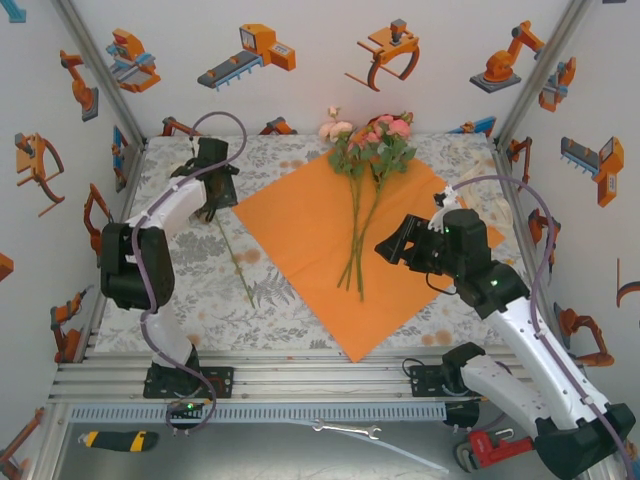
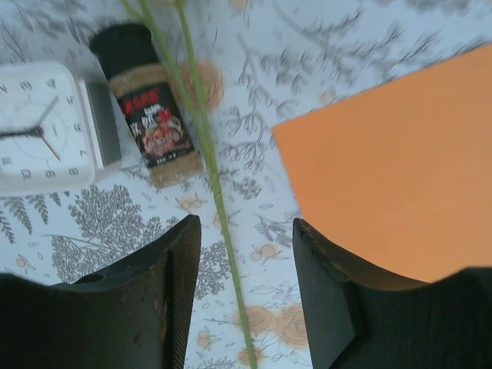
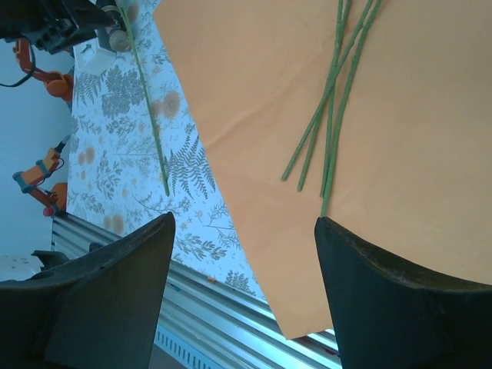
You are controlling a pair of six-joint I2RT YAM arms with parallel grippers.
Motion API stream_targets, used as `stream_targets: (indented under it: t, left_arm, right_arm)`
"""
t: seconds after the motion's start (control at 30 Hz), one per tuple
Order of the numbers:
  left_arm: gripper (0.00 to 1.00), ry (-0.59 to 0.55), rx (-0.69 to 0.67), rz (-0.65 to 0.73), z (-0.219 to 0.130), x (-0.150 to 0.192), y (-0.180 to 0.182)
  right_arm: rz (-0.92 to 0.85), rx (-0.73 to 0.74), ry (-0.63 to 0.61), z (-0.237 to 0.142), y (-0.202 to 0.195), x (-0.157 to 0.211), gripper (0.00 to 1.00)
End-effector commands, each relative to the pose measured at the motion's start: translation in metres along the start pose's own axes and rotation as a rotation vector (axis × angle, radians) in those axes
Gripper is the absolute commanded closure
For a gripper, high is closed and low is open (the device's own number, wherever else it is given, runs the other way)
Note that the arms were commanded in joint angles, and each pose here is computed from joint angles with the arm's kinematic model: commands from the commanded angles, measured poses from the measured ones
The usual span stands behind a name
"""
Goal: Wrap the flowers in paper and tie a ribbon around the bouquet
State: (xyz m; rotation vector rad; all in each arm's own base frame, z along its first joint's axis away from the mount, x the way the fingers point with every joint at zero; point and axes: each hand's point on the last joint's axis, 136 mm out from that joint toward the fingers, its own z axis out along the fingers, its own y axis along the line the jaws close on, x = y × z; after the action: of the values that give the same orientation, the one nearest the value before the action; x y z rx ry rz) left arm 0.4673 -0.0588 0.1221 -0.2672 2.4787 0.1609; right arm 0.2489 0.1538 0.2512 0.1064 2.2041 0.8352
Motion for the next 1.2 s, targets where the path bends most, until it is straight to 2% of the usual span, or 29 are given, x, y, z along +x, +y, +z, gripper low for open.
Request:
stream_targets:
  t: [0.0,0.3,0.47,0.7,0.83,1.0,1.1,1.17]
  left_arm:
    - [0.49,0.059,-0.027,0.020,0.017,0.015,0.007]
    - [0.50,0.130,-0.075,0.011,0.049,0.036,0.018]
    - [0.61,0.172,-0.028,-0.043,0.061,0.041,0.016]
    - [0.68,0.204,-0.013,-0.071,0.072,0.047,0.014]
    - [0.83,0.210,-0.002,-0.069,0.074,0.048,0.012]
    - [0.94,0.134,0.065,-0.079,0.041,0.019,0.005]
    - [1.00,0.042,0.165,-0.087,-0.003,-0.012,-0.011]
    - [1.00,-0.027,0.265,-0.081,-0.037,-0.031,-0.034]
  right_arm:
    - [0.000,-0.013,-0.026,-0.005,0.003,-0.002,0.33]
    - [0.006,-0.016,-0.031,-0.006,0.005,-0.004,0.33]
    - [0.005,-0.016,-0.030,-0.008,0.006,-0.005,0.33]
    - [0.009,-0.015,-0.047,-0.016,0.007,-0.007,0.33]
    - [0.014,-0.012,-0.050,-0.019,0.006,-0.006,0.33]
    - [0.018,-0.024,-0.055,-0.019,0.009,-0.008,0.33]
    - [0.017,-0.032,-0.050,-0.016,0.011,-0.009,0.33]
    - [0.021,-0.035,-0.052,-0.014,0.011,-0.010,0.33]
